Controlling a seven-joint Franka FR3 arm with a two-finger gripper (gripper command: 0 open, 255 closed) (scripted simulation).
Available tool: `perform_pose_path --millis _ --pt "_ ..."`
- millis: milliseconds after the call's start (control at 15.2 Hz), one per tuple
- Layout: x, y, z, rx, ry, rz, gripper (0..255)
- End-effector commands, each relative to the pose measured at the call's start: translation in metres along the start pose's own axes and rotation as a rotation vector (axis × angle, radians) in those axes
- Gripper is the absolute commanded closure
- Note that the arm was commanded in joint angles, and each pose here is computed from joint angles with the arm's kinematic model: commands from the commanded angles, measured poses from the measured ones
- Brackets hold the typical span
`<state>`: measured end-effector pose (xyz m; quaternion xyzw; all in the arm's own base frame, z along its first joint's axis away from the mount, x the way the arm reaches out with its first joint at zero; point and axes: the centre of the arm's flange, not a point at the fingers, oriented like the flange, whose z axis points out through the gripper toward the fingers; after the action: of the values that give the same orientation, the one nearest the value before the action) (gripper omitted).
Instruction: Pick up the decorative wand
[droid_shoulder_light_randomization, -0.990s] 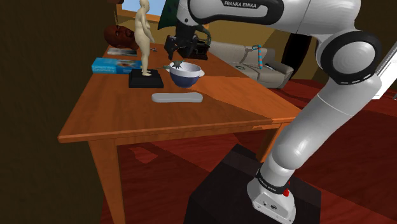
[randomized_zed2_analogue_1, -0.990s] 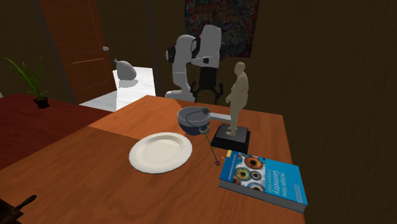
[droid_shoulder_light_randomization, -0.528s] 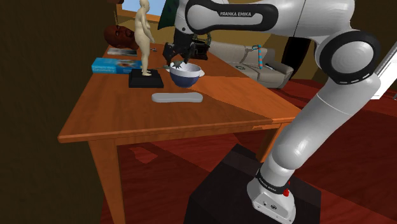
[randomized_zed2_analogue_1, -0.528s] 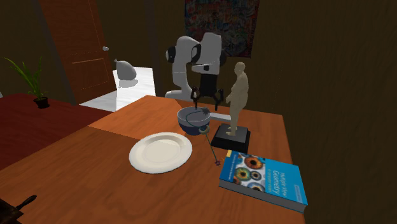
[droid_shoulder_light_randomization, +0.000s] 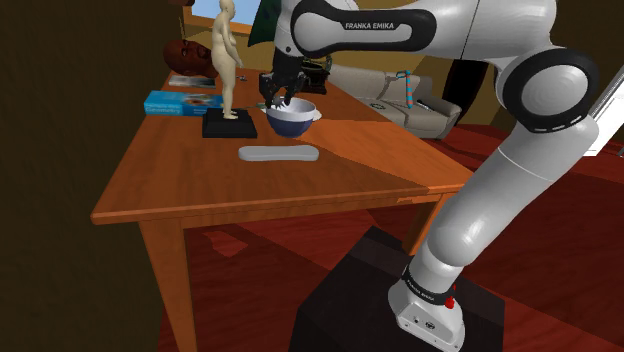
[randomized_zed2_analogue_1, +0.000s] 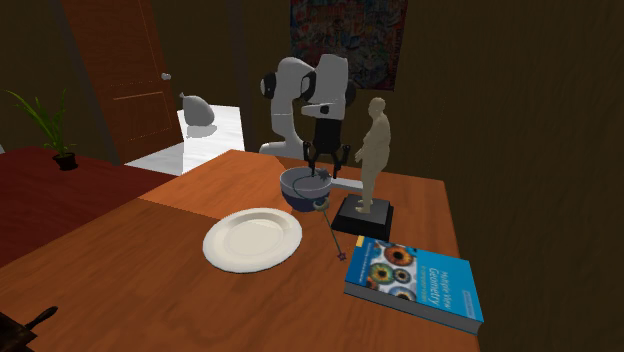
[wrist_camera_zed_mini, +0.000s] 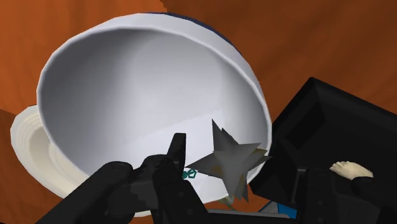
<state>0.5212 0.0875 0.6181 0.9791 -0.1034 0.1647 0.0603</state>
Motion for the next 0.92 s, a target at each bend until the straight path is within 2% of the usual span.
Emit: perform_pose_path --millis 0,198,858 --pt "0.0 0.0 0.001 -0.001 -0.001 0.0 255" --pt "-0.001 0.001 0.0 -0.001 -0.001 0.0 255" --pt "0.017 0.005 -0.049 -0.001 -0.001 0.0 255"
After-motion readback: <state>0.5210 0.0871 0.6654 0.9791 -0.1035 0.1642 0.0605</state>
